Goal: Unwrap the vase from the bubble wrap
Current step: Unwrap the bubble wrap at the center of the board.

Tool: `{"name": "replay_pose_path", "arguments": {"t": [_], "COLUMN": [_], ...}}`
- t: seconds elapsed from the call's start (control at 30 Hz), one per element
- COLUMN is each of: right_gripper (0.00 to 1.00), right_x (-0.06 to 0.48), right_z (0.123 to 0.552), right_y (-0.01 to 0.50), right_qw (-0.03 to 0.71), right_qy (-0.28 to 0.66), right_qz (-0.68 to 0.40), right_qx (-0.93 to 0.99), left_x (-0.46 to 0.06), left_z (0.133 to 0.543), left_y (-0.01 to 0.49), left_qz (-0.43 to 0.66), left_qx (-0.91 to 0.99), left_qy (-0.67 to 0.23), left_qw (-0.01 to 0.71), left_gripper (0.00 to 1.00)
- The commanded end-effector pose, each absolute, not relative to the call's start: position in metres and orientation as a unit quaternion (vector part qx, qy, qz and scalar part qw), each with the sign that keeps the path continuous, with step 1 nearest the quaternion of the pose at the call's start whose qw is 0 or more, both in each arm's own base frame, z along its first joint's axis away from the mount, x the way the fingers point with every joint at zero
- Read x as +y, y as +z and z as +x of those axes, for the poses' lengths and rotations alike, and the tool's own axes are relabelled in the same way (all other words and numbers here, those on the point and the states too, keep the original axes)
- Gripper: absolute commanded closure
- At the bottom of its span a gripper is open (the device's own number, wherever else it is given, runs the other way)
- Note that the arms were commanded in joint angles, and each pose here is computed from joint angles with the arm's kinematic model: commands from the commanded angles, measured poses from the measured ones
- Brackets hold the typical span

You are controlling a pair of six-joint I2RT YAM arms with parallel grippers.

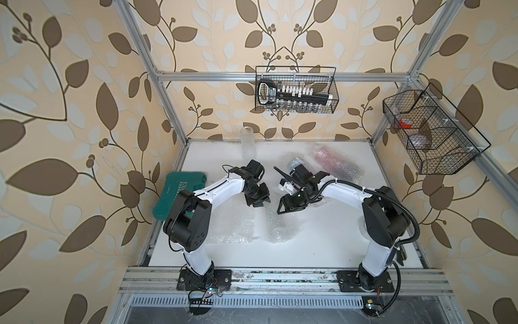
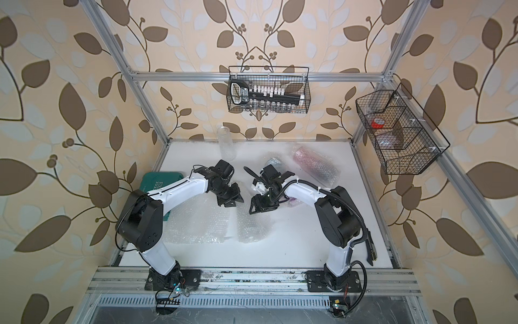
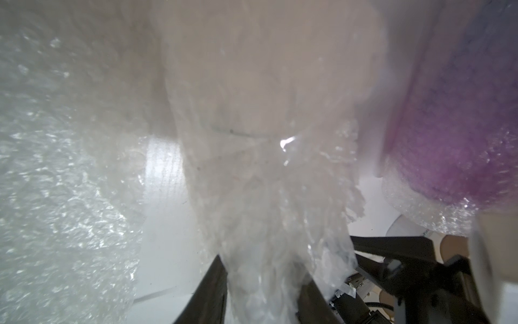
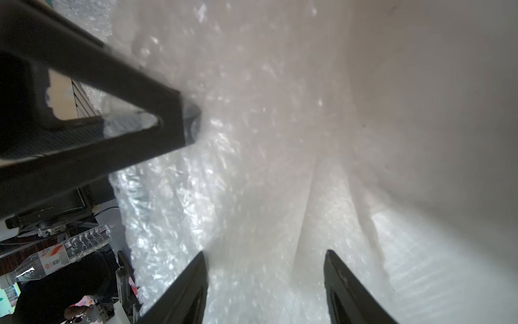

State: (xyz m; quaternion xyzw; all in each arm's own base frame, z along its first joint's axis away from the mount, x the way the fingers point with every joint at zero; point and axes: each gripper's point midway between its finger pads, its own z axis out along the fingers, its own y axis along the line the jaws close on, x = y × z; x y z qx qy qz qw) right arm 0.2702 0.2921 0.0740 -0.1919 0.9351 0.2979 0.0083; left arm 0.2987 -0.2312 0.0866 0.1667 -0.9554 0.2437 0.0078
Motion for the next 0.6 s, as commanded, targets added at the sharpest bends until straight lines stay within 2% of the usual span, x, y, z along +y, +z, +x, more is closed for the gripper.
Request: {"name": "replay_pose_path", "arguments": {"t": [0.0,0.07,0.17,0.4,0.53,0.57], "right_gripper": [0.50,0.71,0.86,0.89,0.88,0.87], "right_x": [0.291,0.284,0.276,0.254,0.245,0.243], "right_z": [0.262,0.263,0.266,0.267,0.262,0.261], "right_y": [0.063,0.055,0.053,0.055,0.057,0.059], "right_qw": [-0.011,-0.015,-0.006,0.004,0.006,0.008], "right_qy": [0.288,0.268,0.250,0.235,0.236,0.236], "right_qz": [-0.194,-0.187,-0.179,-0.158,-0.151,-0.149], "right_qx": [0.938,0.945,0.952,0.959,0.960,0.960], "left_x": [-0.218,-0.217,-0.214,-0.198,-0.192,-0.191], "left_z": [0.277,0.275,0.273,0.267,0.264,0.263], "left_y": [0.061,0.057,0.054,0.048,0.042,0.041], "left_qz": [0.169,0.167,0.167,0.150,0.138,0.136], "left_qx": [-0.965,-0.966,-0.967,-0.977,-0.981,-0.982], "left_qy": [0.197,0.193,0.187,0.147,0.131,0.127], "left_qw": [0.043,0.045,0.047,0.038,0.041,0.041], "left_gripper": [0.66,0.68,0.71,0.90,1.00,1.00]}}
